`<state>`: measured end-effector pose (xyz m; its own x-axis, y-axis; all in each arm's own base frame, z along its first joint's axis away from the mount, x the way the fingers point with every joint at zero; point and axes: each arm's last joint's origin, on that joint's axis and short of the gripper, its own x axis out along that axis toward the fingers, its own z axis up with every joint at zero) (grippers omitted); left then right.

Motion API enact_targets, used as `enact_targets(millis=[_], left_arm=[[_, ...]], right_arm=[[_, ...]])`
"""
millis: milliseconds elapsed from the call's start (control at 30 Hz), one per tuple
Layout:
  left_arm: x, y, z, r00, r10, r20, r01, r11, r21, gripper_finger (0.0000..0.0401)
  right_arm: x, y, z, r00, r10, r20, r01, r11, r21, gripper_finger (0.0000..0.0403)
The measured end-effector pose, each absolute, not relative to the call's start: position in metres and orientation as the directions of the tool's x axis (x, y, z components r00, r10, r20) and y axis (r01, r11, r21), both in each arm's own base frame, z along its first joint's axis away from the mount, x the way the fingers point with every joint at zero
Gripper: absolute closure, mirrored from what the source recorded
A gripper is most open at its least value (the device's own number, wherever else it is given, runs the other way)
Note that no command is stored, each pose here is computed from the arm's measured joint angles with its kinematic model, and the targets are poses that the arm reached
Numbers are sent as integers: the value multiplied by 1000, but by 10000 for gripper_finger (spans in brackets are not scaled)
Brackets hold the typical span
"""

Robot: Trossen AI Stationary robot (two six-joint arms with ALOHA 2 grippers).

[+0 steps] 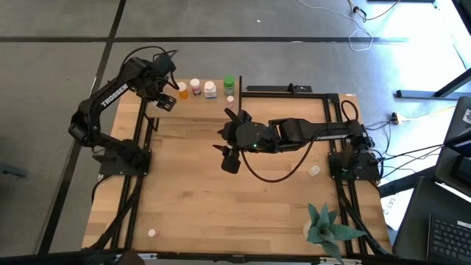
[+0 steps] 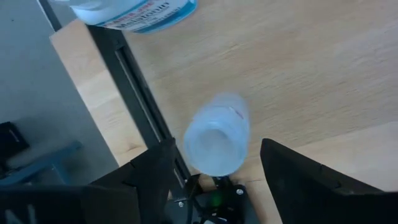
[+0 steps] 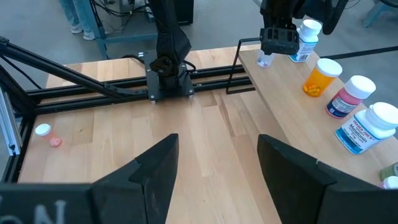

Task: Pick and place medicine bottles onto shelf by color
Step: Put the pink pill bottle on the shelf

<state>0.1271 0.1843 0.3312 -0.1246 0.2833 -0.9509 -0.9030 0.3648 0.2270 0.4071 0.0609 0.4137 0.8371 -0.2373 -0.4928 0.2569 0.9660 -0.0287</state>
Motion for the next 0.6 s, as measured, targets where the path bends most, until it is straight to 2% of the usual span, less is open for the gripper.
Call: enact_targets(millis=[400,600], left_arm=[[111,164,352,-87,380,-921,-914,336,225,169],[103,138,369,25,447,-894,-912,378,163,169]], right_arm=[[407,61,414,837,-237,-493,257,966,-29,182],[407,61,414,837,-237,-493,257,966,-29,182]])
